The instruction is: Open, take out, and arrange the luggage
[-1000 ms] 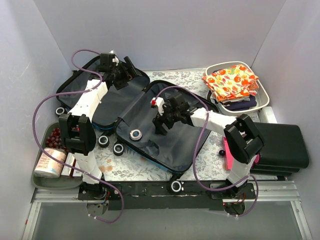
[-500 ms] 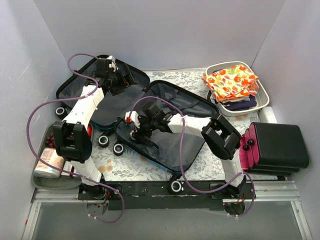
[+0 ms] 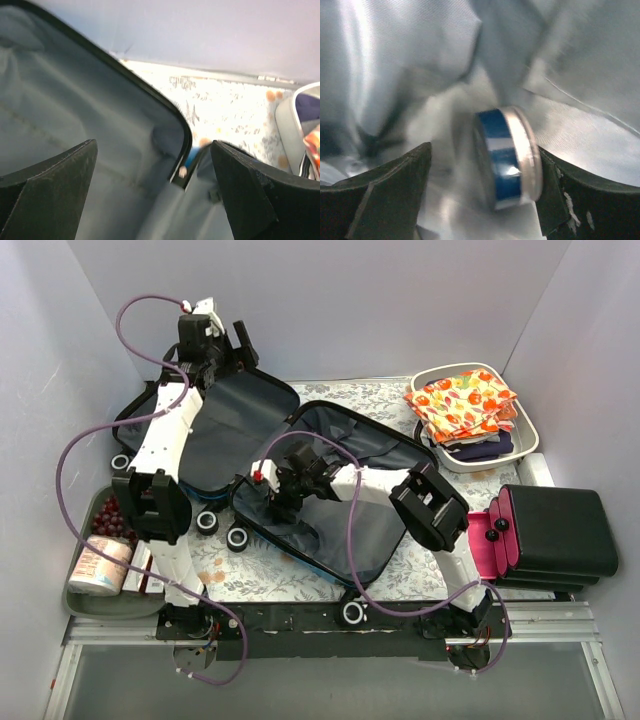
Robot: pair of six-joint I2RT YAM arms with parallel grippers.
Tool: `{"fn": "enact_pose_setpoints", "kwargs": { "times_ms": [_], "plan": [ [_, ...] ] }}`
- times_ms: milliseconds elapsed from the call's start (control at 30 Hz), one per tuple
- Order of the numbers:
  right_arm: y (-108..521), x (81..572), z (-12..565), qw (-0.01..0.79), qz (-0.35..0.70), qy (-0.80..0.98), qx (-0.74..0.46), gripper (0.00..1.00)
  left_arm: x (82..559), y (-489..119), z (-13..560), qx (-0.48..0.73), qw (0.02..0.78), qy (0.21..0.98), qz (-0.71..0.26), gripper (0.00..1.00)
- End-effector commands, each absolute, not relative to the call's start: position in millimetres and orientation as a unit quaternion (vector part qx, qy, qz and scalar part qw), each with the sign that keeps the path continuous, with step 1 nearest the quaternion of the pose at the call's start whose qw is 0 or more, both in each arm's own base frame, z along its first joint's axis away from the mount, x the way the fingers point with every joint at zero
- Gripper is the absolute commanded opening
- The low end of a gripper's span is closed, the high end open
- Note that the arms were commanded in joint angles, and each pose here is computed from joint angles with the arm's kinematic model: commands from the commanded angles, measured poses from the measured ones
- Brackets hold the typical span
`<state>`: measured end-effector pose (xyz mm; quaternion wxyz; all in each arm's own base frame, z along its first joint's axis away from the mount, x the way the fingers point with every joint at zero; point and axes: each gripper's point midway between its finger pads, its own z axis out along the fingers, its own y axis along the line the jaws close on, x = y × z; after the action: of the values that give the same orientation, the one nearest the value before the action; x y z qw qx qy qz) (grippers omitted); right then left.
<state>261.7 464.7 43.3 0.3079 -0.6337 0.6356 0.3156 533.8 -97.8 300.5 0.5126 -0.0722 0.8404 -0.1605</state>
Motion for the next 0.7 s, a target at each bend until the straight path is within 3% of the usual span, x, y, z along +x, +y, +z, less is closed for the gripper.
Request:
{"fn": "enact_pose_setpoints", "kwargs": {
  "times_ms": [0, 200, 667],
  "plan": [
    [447, 286, 33, 0.289, 0.315, 0.684, -0.592, 0.81, 563, -99, 312, -0.063, 0.526, 0.832, -0.162, 0.98],
    [429, 289, 27, 0.273, 0.321, 0.704, -0.571, 0.75, 580, -100, 313, -0.068, 0.54, 0.816, -0.195, 0.98],
    [481, 270, 68, 0.304, 0.425, 0.594, -0.612, 0.76, 582, -96, 302, -0.051, 0.527, 0.817, -0.227, 0.98]
  ]
}}
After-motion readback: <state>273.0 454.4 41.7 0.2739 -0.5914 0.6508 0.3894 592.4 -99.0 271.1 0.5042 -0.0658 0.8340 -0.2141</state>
